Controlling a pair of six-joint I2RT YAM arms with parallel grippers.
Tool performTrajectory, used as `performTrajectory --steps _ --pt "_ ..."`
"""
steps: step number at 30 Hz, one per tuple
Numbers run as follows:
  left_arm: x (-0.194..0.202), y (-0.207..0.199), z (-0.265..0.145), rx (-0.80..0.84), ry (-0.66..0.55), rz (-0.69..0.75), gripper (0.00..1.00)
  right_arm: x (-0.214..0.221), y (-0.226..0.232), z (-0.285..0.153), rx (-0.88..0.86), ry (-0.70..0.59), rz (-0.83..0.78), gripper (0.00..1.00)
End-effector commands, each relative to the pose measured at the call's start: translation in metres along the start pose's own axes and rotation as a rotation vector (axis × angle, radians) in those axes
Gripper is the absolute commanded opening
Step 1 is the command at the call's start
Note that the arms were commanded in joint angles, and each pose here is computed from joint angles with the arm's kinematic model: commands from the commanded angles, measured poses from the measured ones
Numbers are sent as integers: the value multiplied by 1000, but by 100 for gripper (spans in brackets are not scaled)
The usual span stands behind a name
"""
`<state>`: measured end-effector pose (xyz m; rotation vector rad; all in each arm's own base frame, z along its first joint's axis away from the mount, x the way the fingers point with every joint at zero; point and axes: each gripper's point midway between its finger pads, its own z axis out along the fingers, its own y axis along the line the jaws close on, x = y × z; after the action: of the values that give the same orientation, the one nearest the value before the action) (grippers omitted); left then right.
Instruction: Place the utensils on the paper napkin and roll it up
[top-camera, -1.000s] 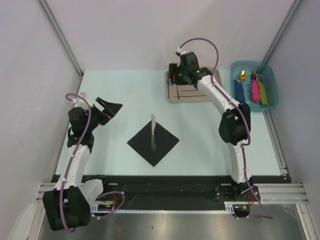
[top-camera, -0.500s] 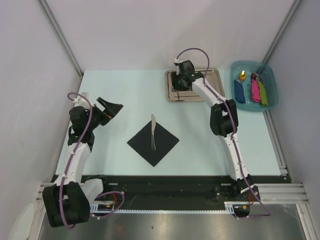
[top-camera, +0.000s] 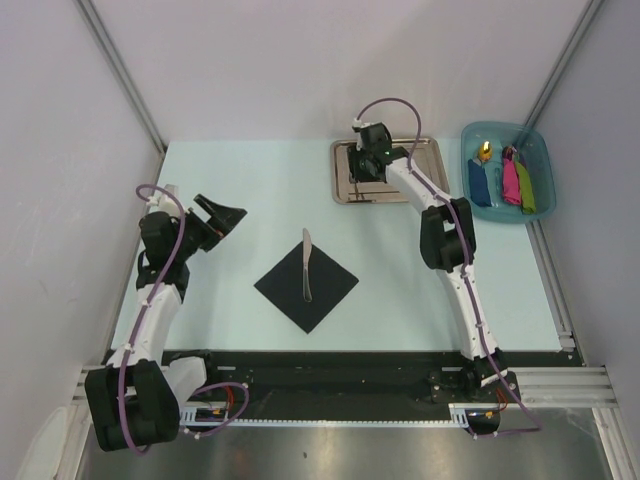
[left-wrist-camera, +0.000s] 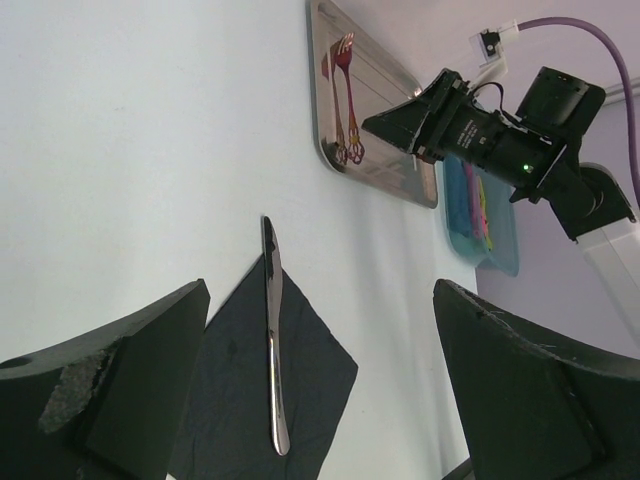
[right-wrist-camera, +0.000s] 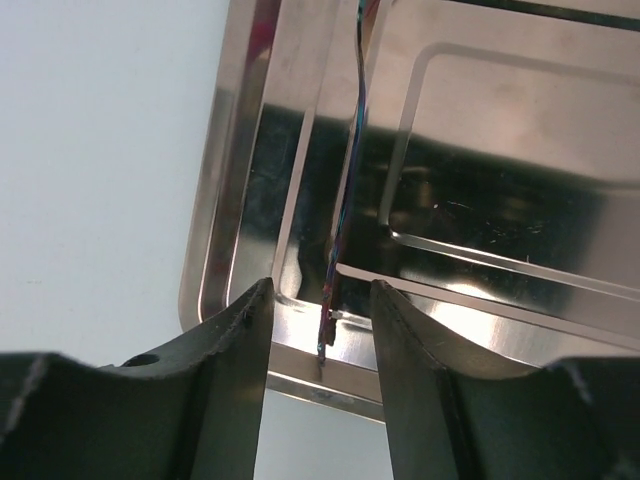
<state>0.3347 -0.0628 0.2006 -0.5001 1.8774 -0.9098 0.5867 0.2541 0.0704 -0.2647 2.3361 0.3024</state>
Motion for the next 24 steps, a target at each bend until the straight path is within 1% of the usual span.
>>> performTrajectory --steps 1,6,10,11,12,13,14,15,16,18,20,21,22,23,24 --pt "-16 -15 0 44 -32 57 100 8 -7 17 10 -1 0 48" --pt "-16 -14 0 43 -31 58 100 16 -10 23 0 16 11 45" --pt "-16 -12 2 37 -26 60 99 20 -10 26 -6 21 9 38" --pt "-17 -13 2 38 -29 63 99 20 -9 26 -10 19 6 33" --pt "-17 -12 2 34 -26 64 99 21 -9 27 -12 21 5 31" --pt "-17 -12 3 34 -24 68 99 20 -10 26 -18 22 6 26" --pt "-20 -14 3 36 -25 82 99 19 -10 25 -24 21 4 12" --pt "-20 -14 3 35 -21 89 99 18 -10 24 -31 21 8 3" --pt "-24 -17 4 39 -22 100 99 18 -8 21 -55 27 12 0" --pt "-24 -25 4 69 3 125 100 6 -11 9 -93 15 26 0" --pt "-32 -37 5 108 13 170 100 -6 -3 -9 -201 2 43 0" --pt "-32 -41 5 123 30 182 100 -20 -11 -27 -231 -23 60 0" --pt "-40 -51 5 148 21 207 100 -30 1 -42 -339 -45 72 0" --pt "-42 -55 5 160 19 231 100 -39 3 -54 -396 -62 84 0" --pt "-46 -61 4 177 13 247 100 -58 5 -85 -512 -110 90 0"
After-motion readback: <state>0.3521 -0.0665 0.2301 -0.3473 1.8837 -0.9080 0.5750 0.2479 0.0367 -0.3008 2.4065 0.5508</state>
